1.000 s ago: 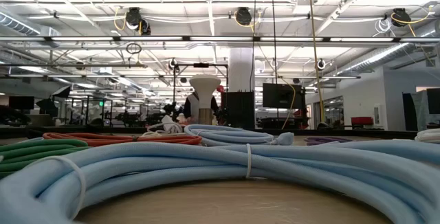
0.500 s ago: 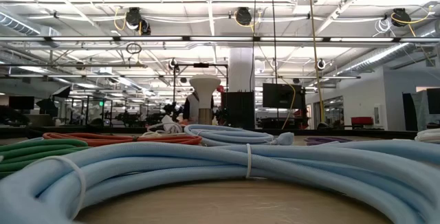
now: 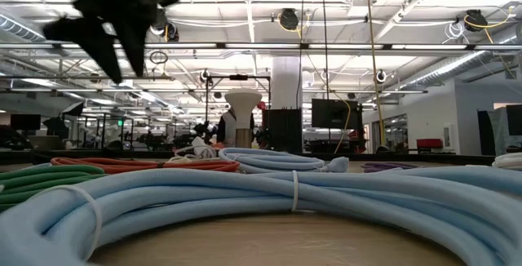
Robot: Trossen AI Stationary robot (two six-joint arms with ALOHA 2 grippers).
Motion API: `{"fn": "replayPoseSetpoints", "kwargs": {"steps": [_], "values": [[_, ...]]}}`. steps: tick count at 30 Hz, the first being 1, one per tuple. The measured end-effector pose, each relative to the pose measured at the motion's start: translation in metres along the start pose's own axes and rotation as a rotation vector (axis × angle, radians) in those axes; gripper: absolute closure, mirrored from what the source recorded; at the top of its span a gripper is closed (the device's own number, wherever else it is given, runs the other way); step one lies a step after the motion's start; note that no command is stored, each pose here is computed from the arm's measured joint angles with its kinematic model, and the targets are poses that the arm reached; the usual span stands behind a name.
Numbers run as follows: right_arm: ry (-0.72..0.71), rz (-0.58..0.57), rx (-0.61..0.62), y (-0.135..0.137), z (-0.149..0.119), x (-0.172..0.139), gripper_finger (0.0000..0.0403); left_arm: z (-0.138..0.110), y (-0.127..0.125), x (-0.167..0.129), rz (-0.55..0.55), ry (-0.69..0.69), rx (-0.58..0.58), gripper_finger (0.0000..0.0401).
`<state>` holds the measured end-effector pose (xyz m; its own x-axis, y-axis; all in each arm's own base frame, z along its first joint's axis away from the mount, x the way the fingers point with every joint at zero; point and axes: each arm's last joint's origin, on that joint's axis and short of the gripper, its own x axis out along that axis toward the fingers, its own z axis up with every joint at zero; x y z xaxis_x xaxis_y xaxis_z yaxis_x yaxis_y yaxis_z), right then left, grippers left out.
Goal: Pick & Place USB Port
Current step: Put the white charger cable into the blue bin
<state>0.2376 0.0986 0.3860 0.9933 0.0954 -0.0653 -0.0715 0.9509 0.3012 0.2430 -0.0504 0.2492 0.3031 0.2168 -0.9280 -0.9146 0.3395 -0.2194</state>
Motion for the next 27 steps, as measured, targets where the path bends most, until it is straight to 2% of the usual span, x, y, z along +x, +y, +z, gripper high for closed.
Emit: {"fn": "replayPoseSetpoints", "kwargs": {"steps": [4, 8, 12, 16, 27], "values": [[0.007, 0.019, -0.002, 0.005, -0.002, -0.002, 0.0287, 0.029, -0.008, 0.014, -0.089, -0.017, -0.003, 0.0211], [0.006, 0.020, -0.001, 0.005, -0.002, -0.002, 0.0287, 0.043, -0.021, 0.037, -0.149, 0.012, 0.020, 0.0208], [0.001, 0.023, 0.017, 0.006, -0.001, -0.002, 0.0287, 0.039, -0.025, 0.067, -0.074, 0.091, 0.062, 0.0222], [0.007, 0.034, 0.027, 0.008, -0.002, -0.003, 0.0287, 0.033, -0.026, 0.084, -0.017, 0.157, 0.095, 0.0238], [0.023, 0.044, 0.020, 0.011, -0.005, -0.004, 0.0287, 0.033, -0.022, 0.091, 0.035, 0.179, 0.118, 0.0244]]}}
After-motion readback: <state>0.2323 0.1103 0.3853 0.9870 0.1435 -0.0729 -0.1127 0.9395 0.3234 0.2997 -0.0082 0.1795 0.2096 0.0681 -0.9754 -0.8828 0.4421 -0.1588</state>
